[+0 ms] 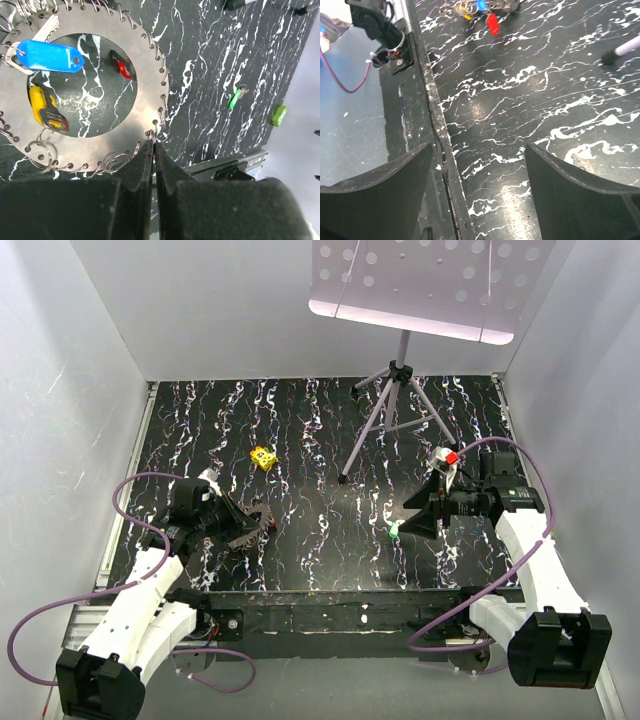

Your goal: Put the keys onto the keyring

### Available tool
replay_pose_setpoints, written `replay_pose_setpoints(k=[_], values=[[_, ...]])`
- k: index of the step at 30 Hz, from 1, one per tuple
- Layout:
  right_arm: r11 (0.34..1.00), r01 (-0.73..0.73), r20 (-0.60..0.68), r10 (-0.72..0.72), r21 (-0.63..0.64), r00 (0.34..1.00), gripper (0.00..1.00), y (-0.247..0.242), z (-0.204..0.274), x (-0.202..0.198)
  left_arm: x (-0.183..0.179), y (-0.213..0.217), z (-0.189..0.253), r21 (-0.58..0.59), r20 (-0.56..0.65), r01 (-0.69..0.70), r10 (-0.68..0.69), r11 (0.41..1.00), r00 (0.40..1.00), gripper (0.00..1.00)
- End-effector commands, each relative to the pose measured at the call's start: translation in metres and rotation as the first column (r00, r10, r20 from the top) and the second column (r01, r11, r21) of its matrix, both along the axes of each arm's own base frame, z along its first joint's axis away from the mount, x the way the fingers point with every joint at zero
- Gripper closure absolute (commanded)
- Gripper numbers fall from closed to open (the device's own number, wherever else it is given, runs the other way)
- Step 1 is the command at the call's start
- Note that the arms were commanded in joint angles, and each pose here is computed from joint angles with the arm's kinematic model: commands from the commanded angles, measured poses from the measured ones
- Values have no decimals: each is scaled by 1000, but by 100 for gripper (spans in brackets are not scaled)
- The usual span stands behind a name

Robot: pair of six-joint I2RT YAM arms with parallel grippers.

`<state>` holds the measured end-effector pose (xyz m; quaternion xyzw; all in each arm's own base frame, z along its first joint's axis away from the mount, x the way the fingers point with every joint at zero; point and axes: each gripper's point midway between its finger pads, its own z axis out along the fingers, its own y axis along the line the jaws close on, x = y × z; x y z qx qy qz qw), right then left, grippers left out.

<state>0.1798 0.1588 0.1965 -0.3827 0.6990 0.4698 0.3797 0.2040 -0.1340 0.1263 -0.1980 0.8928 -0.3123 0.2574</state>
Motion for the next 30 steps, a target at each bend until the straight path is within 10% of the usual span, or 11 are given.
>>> replay_pose_setpoints(k=[1,20,30], values=[[993,-118,74,116,19,990,18,11,15,-9,0,-14,24,-89,32,38,-35,995,999,100],[858,-437,283,505,-271,816,22,126,28,-8,0,-47,28,-377,-118,-36,-10,926,993,100],[836,-513,196,545,-193,815,27,175,30,-5,-2,-54,24,-267,-61,159,-182,950,981,100]])
